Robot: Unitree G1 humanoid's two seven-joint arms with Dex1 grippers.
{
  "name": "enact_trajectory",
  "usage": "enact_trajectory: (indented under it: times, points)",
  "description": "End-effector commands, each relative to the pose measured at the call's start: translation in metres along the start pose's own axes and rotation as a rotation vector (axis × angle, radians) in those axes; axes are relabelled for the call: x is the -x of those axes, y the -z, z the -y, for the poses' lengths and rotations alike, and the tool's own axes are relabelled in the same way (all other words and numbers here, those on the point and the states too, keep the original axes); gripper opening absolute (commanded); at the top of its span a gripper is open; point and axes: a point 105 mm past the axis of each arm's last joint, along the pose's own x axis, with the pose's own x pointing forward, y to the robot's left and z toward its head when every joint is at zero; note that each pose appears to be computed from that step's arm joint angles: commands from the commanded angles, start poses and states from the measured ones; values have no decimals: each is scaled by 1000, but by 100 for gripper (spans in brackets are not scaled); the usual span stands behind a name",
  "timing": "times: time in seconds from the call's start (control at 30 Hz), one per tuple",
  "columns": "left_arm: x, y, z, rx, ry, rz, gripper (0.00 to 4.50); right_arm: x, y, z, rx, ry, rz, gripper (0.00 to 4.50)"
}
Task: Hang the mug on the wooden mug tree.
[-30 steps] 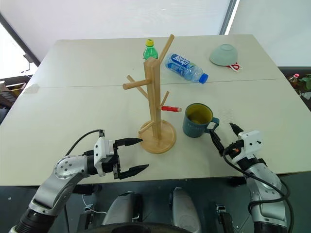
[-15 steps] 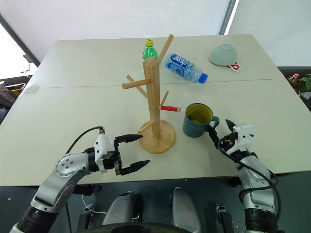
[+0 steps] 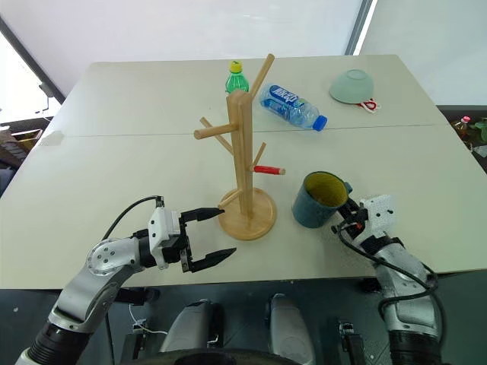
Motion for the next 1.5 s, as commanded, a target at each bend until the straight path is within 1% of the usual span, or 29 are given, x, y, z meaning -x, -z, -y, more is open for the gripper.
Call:
enact_trajectory:
  times: [0.03, 0.17, 0.3, 0.5, 0.63, 0.87, 1.0, 1.13, 1.33, 1.5]
  points:
    - [-3, -10, 0, -14, 22, 37, 450, 18, -49, -15, 335, -186, 47, 4]
    - [-6, -10, -2, 2, 44, 49, 450, 26, -77, -31, 457, -289, 67, 4]
    - [-9, -9, -4, 8, 53, 58, 450, 26, -113, -39, 517, -318, 142, 4]
    - [-7, -9, -9, 12, 50, 65, 450, 16, -140, -47, 586, -345, 191, 4]
    - [-5, -13, -15, 11, 28, 79, 450, 6, -148, -51, 623, -372, 199, 4]
    - [11, -32, -27, 47, -11, 130, 450, -6, -155, -57, 636, -427, 214, 4]
    - [28, -45, -36, 47, -23, 131, 450, -11, -159, -61, 650, -454, 230, 4]
    - [38, -55, -37, 25, 2, 110, 450, -17, -162, -66, 663, -482, 233, 4]
    - [39, -68, -38, 22, 11, 135, 450, -26, -163, -67, 675, -484, 214, 4]
    - [38, -69, -39, 18, 4, 137, 450, -32, -159, -70, 663, -491, 191, 4]
